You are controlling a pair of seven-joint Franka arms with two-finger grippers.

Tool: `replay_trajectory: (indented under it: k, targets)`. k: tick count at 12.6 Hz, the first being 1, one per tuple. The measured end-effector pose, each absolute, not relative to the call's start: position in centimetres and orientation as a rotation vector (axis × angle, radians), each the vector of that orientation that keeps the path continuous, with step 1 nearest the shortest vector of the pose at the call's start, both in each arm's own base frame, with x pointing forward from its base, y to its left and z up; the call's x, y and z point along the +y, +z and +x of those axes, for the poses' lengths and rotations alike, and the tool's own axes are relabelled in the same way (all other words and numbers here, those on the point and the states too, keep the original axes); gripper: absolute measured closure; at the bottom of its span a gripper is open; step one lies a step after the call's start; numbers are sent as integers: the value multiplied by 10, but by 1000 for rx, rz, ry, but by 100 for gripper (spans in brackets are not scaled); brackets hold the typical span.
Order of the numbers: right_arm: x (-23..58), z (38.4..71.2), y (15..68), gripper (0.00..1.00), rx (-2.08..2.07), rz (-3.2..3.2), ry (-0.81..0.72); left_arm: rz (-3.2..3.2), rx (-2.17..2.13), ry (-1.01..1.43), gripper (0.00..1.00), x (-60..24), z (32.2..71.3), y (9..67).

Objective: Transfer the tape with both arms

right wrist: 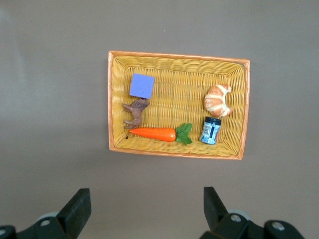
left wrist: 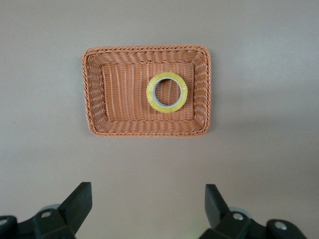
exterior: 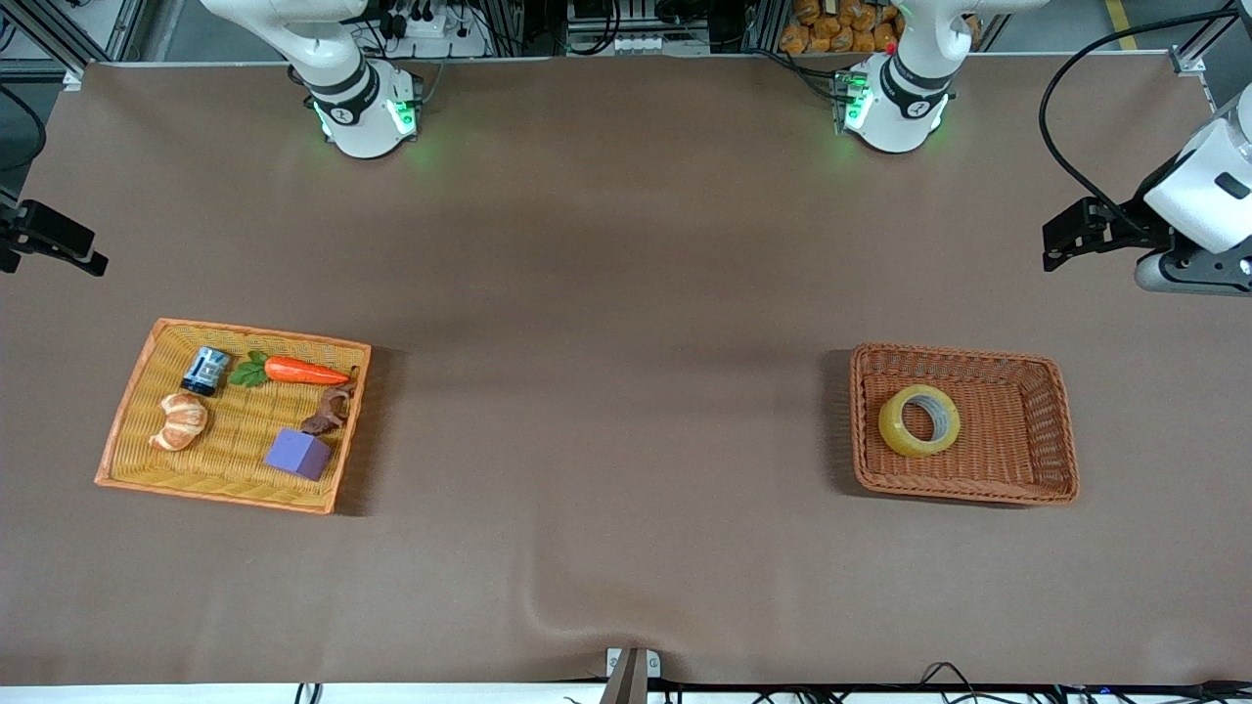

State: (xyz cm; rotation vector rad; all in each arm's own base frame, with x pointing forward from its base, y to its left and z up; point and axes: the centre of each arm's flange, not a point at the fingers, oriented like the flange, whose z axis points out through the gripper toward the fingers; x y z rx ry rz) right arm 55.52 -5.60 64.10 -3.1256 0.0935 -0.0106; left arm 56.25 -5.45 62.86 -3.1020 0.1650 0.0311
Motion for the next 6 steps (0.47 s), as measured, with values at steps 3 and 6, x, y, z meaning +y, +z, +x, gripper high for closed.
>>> replay_trajectory:
  k: [3,6]
  targets:
    - [-56,556,640,0,94,-3126,-8,-3102,163,32,0,-54,562,629]
    - [-56,556,640,0,94,-3126,-8,-3105,143,51,0,-47,561,628]
